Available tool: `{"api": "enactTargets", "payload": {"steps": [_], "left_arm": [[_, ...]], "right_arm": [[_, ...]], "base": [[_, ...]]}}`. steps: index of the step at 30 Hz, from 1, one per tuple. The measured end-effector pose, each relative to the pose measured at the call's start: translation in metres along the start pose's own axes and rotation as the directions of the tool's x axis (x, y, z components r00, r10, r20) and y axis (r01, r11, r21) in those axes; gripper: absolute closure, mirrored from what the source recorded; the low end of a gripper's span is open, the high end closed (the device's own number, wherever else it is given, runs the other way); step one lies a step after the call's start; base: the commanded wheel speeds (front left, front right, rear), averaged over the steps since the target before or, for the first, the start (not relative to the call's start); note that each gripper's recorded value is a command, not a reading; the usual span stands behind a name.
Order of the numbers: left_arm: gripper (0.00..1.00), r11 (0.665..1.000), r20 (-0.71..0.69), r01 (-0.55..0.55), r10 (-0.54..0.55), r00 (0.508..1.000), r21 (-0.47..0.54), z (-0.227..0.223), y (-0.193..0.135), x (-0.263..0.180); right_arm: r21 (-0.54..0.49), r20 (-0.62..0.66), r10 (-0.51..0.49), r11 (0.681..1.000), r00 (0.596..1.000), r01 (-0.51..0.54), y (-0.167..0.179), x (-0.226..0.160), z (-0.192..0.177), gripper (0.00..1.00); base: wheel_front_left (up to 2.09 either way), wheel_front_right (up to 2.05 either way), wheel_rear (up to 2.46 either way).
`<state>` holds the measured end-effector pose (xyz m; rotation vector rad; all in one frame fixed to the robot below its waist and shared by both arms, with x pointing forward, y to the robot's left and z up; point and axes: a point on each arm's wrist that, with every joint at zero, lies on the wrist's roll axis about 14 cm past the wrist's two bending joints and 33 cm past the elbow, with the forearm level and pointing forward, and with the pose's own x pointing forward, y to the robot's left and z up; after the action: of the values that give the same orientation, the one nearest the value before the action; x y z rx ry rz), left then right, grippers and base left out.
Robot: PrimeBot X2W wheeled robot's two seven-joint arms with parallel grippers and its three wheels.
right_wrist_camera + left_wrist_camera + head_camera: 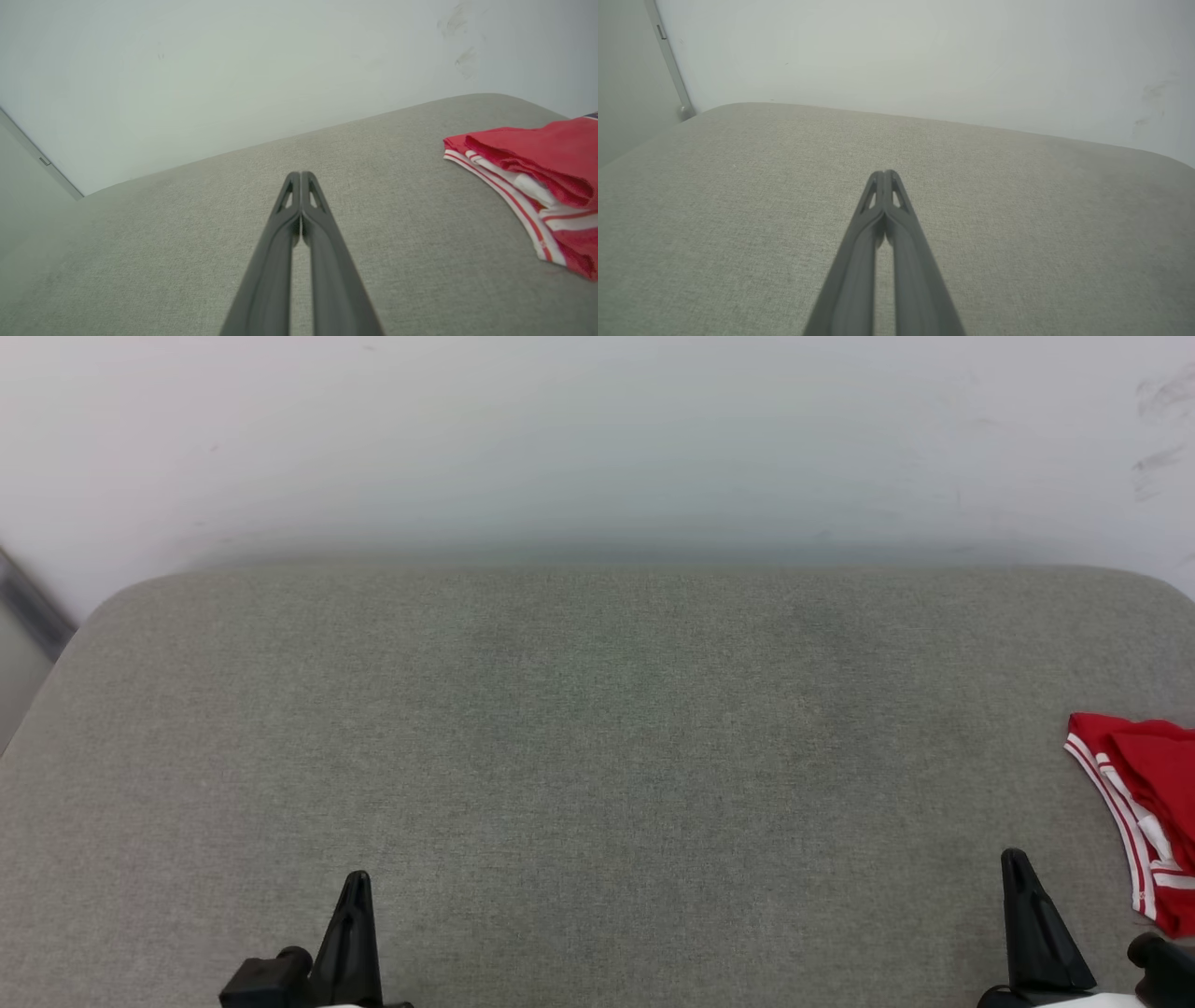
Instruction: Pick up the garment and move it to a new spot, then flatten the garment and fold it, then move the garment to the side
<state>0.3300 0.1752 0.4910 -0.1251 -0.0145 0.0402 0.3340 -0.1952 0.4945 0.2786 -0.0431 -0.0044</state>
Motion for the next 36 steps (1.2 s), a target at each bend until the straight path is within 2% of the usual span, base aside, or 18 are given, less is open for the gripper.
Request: {"api": "enactTargets", "payload": {"steps": [8,16,26,36], "left_arm": [[1.00,0.987,-0.034,-0.028,0.023,0.999,-0.158,-0.004,0.006,0.006],[1.00,0.954,-0.060,-0.045,0.029,0.998,-0.296,-0.006,0.010,0.013],[1.00,0.892,-0.086,-0.065,0.030,0.996,-0.448,-0.008,0.013,0.018],[1.00,0.814,-0.103,-0.081,0.027,0.994,-0.575,-0.009,0.016,0.024]], "right_arm": [[0.144,-0.012,-0.025,0.989,1.000,0.026,-0.003,0.005,-0.002,1.00],[0.270,-0.018,-0.040,0.962,0.999,0.043,-0.005,0.011,-0.001,1.00],[0.411,-0.037,-0.053,0.910,0.998,0.064,-0.007,0.016,-0.003,1.00],[0.526,-0.046,-0.058,0.847,0.997,0.073,-0.007,0.023,-0.002,1.00]], "base": [[0.00,0.00,0.00],[0.00,0.00,0.00],[0.00,0.00,0.00],[0.00,0.00,0.00]]}}
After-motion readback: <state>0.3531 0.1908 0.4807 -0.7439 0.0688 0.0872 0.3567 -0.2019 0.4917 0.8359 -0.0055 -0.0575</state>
